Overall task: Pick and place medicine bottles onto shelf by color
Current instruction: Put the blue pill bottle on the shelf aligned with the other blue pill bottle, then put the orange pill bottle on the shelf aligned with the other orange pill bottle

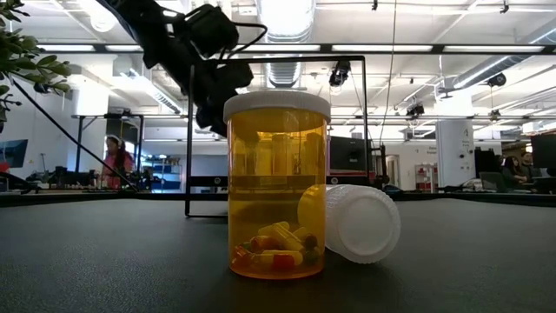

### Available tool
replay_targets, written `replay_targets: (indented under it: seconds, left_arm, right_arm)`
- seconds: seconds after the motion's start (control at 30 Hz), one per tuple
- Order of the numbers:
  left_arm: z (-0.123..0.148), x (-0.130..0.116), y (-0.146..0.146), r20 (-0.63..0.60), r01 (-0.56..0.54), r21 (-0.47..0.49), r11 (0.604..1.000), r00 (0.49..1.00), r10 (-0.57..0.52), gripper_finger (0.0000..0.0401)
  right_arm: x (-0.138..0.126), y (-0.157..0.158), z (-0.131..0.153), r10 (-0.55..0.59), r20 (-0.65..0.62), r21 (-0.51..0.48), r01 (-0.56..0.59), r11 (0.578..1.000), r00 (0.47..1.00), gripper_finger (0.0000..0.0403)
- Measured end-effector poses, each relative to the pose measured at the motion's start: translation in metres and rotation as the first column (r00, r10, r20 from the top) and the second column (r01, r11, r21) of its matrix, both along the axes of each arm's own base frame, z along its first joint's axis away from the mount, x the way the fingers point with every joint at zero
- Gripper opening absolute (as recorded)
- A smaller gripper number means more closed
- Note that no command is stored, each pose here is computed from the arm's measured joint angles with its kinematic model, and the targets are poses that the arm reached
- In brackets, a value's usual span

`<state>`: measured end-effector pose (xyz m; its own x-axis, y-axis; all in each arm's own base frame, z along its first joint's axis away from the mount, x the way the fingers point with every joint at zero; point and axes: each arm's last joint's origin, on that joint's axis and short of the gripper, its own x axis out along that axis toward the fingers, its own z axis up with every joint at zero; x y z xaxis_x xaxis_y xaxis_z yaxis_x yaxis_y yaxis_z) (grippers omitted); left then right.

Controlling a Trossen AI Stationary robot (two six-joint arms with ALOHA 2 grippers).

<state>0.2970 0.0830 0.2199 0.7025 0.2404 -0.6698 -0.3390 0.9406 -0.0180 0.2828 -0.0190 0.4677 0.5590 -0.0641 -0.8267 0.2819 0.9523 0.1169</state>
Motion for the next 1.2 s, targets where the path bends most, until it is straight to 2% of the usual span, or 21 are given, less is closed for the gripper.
replay_targets:
  seconds: [0.27, 0.53, 0.73, 0.8, 1.0, 1.13, 1.2]
  left_arm:
    - [0.009, 0.002, 0.001, 0.023, -0.011, 0.016, 1.000, 1.000, 0.011, 0.0194]
    - [0.051, -0.004, 0.000, 0.156, -0.016, 0.050, 0.999, 0.988, 0.008, 0.0195]
    - [0.089, -0.022, -0.008, 0.286, -0.017, 0.076, 0.997, 0.958, -0.005, 0.0195]
    - [0.100, -0.028, -0.013, 0.327, -0.014, 0.078, 0.997, 0.945, -0.013, 0.0195]
    - [0.122, -0.045, -0.027, 0.436, -0.016, -0.005, 1.000, 0.900, 0.016, 0.0195]
    - [0.130, -0.051, -0.041, 0.474, 0.021, -0.046, 0.999, 0.880, 0.003, 0.0195]
    - [0.133, -0.052, -0.048, 0.495, 0.042, -0.069, 0.997, 0.869, -0.002, 0.0195]
  right_arm:
    - [-0.002, 0.000, -0.002, -0.019, -0.031, 0.015, 0.019, 1.000, 0.999, 0.0203]
    - [-0.001, 0.005, -0.003, -0.018, -0.034, 0.024, 0.019, 1.000, 0.999, 0.0203]
    - [0.006, 0.028, -0.014, 0.089, -0.064, 0.007, -0.088, 0.996, 0.994, 0.0203]
    - [0.009, 0.039, -0.018, 0.130, -0.061, -0.030, -0.132, 0.991, 0.990, 0.0203]
    - [0.013, 0.084, -0.033, 0.278, -0.079, -0.166, -0.288, 0.943, 0.957, 0.0203]
    - [0.002, 0.112, -0.042, 0.361, -0.076, -0.180, -0.368, 0.912, 0.930, 0.0203]
    - [-0.009, 0.122, -0.045, 0.370, -0.057, -0.181, -0.374, 0.910, 0.927, 0.0203]
